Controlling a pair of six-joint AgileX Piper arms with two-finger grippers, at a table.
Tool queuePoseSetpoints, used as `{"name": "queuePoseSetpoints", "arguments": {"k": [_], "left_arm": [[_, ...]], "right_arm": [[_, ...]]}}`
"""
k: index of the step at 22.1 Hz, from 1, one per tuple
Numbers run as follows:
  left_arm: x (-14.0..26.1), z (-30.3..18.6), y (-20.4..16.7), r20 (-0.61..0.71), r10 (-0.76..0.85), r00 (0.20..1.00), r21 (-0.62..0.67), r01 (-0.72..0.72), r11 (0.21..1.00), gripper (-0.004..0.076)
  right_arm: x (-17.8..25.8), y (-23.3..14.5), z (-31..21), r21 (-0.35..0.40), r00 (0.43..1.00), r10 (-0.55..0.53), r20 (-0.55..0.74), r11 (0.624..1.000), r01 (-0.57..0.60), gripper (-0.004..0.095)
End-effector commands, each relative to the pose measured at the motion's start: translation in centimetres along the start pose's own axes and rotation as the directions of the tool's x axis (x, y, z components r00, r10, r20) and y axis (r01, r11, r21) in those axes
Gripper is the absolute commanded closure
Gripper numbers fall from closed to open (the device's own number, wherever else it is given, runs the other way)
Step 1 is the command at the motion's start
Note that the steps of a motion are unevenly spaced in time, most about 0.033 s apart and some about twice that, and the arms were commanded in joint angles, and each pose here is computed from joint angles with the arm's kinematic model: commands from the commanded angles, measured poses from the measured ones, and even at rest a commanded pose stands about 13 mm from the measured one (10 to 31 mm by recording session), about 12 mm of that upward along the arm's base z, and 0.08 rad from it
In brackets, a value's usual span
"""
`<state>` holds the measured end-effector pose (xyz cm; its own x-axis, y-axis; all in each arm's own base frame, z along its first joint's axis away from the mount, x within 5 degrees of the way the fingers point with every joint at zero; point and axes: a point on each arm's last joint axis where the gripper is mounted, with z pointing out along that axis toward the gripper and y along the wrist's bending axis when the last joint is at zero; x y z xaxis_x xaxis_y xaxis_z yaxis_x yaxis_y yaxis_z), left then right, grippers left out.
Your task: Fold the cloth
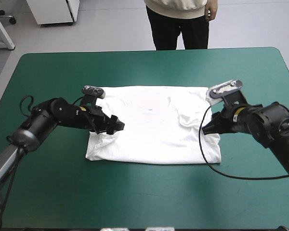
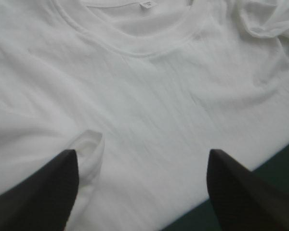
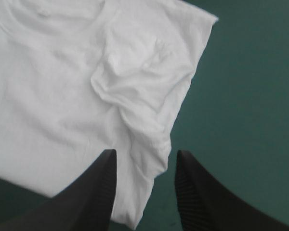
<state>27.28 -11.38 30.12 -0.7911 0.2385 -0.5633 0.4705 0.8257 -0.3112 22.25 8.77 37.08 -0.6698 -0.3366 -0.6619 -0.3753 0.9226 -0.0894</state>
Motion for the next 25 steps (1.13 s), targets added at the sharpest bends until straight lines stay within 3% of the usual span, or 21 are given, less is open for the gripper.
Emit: {"name": "queuePoseSetpoints", "arguments": {"k": [1, 6, 9, 13, 17, 23, 25], "left_arm": [[1.6, -3.3, -0.7, 0.054, -0.002, 0.999, -0.078, 0.006, 0.997, 0.0229], [6.5, -4.6, -0.3, 0.022, -0.065, 0.998, -0.183, 0.068, 0.981, 0.0231], [8.7, -4.5, 0.3, 0.079, -0.166, 0.983, -0.234, 0.181, 0.955, 0.0231], [9.2, -3.5, 1.6, 0.067, -0.217, 0.974, -0.325, 0.227, 0.918, 0.0231], [8.4, -1.0, 2.8, 0.049, -0.228, 0.972, -0.335, 0.231, 0.913, 0.0231], [9.5, 3.5, 4.8, -0.158, -0.277, 0.948, -0.390, 0.198, 0.899, 0.0237], [10.0, 4.0, 5.0, -0.215, -0.289, 0.933, -0.397, 0.187, 0.899, 0.0288]], "right_arm": [[2.4, -0.2, -0.5, 0.019, 0.998, 0.009, 0.056, 1.000, -0.010, 0.0521], [6.8, 0.3, -0.3, -0.014, 0.998, 0.064, 0.001, 0.998, -0.064, 0.0521], [8.6, 0.5, -0.7, -0.025, 0.995, 0.097, 0.000, 0.995, -0.097, 0.0522], [8.9, 0.5, -0.7, -0.026, 0.995, 0.097, 0.002, 0.995, -0.097, 0.0534], [8.9, 0.6, -0.7, -0.031, 0.995, 0.098, 0.003, 0.995, -0.098, 0.0534], [8.9, 0.6, -0.7, -0.037, 0.995, 0.101, 0.001, 0.994, -0.101, 0.0534], [8.9, 0.6, -0.7, -0.036, 0.995, 0.100, 0.001, 0.994, -0.100, 0.0536]]}}
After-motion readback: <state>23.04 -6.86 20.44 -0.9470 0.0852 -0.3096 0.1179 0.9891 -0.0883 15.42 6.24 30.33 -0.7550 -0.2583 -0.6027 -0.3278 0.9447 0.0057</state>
